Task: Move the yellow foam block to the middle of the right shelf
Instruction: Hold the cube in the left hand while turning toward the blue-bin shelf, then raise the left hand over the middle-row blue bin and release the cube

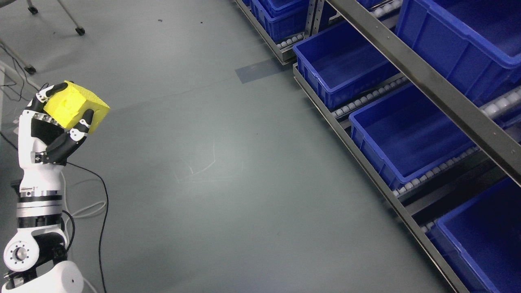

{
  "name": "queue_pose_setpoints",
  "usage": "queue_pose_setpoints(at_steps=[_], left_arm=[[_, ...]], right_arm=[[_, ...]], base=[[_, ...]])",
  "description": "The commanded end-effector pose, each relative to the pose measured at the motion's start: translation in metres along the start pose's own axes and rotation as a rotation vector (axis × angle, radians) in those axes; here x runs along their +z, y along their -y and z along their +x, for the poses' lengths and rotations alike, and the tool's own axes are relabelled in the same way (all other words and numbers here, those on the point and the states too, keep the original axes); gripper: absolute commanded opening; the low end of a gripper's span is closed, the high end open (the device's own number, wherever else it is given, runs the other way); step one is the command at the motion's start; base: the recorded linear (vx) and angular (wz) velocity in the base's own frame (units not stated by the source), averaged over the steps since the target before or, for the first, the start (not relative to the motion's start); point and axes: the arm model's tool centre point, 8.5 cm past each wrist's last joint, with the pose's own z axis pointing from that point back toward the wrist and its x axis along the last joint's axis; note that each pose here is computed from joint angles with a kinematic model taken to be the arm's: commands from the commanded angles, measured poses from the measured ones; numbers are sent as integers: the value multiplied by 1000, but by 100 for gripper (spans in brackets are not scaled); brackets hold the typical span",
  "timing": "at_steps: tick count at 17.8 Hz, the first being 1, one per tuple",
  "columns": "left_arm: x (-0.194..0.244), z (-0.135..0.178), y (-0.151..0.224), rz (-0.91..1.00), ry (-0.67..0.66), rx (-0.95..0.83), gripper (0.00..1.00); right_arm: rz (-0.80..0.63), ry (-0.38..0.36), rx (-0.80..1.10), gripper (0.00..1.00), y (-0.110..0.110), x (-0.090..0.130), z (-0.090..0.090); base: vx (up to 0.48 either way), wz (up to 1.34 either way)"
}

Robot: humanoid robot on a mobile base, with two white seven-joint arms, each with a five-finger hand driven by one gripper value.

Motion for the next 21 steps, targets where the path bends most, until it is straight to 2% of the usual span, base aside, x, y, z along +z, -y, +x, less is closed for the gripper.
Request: queue_pose_setpoints(at_steps=[1, 8, 15, 18, 21], left_arm=[[-2, 3, -3, -12, 8, -18, 36], [-3, 3, 2, -25, 8, -13, 36], [-8, 7, 6, -40, 27, -13, 36], [-24, 21, 9, -49, 89, -19, 36], [-76, 62, 9, -67, 210, -21, 36]], right_arm=[[-16, 21, 2, 100, 11, -1, 9], [-16, 21, 2, 100, 11, -1, 9], [-16, 21, 2, 100, 11, -1, 9], [-16, 21, 2, 100, 11, -1, 9], [-16, 21, 2, 100, 11, -1, 9]], base=[[514, -132], [450, -442], [260, -1122], [171, -1008], [122, -809]])
